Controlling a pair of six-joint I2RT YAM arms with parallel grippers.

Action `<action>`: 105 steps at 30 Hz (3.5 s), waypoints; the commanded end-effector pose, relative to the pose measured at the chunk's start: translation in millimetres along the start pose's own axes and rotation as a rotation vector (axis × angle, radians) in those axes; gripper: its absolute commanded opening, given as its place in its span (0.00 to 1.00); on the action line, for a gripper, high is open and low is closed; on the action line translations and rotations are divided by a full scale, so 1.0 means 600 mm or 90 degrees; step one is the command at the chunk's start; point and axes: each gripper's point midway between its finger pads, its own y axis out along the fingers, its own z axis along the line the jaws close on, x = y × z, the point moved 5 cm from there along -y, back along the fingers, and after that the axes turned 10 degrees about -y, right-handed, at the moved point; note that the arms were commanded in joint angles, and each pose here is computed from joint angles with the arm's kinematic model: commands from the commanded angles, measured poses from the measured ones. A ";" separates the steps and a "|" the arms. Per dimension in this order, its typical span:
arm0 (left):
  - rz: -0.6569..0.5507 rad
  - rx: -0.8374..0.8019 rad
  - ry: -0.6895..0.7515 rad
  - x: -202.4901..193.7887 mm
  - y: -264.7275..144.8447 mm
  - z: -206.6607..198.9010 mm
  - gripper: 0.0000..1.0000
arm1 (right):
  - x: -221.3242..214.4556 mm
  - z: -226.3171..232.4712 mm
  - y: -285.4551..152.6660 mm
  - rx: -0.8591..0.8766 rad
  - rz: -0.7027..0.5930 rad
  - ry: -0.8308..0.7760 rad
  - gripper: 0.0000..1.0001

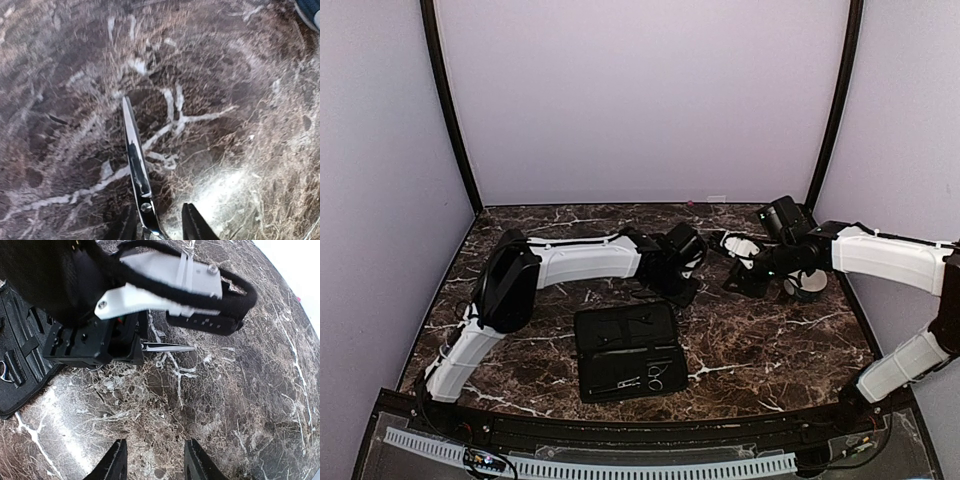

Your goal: Sort the hair-cutting tools

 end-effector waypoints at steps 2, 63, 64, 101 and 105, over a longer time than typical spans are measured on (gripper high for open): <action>0.044 -0.003 -0.007 -0.010 0.008 0.003 0.28 | 0.003 -0.003 -0.005 -0.014 -0.013 -0.011 0.39; -0.053 0.031 0.151 0.047 -0.290 0.082 0.00 | -0.009 -0.010 -0.005 -0.035 0.004 -0.012 0.40; -0.047 0.020 0.153 0.026 -0.299 0.087 0.00 | -0.009 -0.010 -0.005 -0.033 0.004 -0.012 0.40; 0.301 -0.014 0.398 -0.357 -0.328 0.147 0.00 | -0.016 0.003 0.011 0.012 0.018 -0.018 0.40; 0.296 -0.031 0.441 -0.369 -0.332 0.153 0.00 | -0.016 0.003 0.010 0.013 0.017 -0.018 0.40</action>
